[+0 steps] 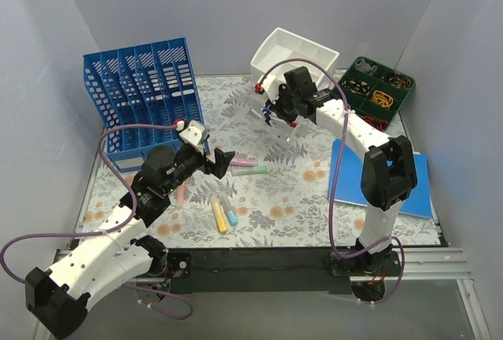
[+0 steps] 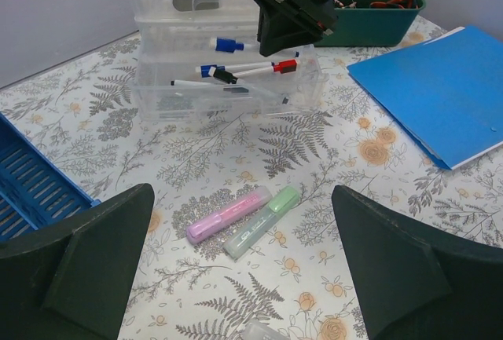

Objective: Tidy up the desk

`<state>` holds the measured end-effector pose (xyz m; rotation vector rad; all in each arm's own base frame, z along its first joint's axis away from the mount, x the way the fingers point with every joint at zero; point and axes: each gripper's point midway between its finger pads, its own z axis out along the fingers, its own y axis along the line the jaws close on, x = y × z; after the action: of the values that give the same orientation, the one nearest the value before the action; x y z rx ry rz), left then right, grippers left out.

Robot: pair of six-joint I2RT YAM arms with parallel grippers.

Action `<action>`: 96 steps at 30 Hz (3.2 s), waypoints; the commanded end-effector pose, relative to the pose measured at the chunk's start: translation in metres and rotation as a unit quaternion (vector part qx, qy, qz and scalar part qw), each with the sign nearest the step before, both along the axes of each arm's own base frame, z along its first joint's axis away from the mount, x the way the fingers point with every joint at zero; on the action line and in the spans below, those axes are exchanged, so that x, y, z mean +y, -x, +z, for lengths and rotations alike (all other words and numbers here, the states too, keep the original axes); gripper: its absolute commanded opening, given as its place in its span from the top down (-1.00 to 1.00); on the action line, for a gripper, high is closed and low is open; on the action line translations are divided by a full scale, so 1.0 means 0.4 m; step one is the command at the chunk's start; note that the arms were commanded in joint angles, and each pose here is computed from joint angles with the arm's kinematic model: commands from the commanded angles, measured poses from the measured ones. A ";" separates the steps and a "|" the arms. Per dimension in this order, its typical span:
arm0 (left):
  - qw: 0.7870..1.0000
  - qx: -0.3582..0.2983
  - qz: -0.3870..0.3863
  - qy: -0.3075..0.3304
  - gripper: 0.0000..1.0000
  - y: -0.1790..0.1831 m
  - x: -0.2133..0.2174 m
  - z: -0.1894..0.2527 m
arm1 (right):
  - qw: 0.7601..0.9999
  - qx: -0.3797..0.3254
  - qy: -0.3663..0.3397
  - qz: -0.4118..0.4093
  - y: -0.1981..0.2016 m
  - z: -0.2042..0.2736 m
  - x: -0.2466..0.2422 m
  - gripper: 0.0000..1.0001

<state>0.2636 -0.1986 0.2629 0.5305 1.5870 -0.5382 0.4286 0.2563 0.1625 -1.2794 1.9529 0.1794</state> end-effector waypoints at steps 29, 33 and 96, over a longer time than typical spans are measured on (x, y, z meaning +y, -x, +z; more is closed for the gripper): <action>0.941 0.260 -0.080 0.203 0.73 -0.057 -0.232 -0.098 | 0.978 -0.063 -0.199 -0.020 -0.086 0.416 -0.035 -0.02; 0.933 0.288 -0.050 0.212 0.79 -0.119 -0.260 -0.139 | 0.977 -0.042 -0.208 -0.016 -0.094 0.398 -0.038 0.00; 0.925 0.227 0.049 0.300 0.48 -0.593 -0.427 -0.175 | 0.986 0.062 -0.154 -0.001 -0.134 0.167 0.003 0.97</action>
<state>0.5123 -0.3885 0.1326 -0.1392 1.9072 -1.0462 0.5032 0.2453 0.2439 -1.0501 1.8626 0.4649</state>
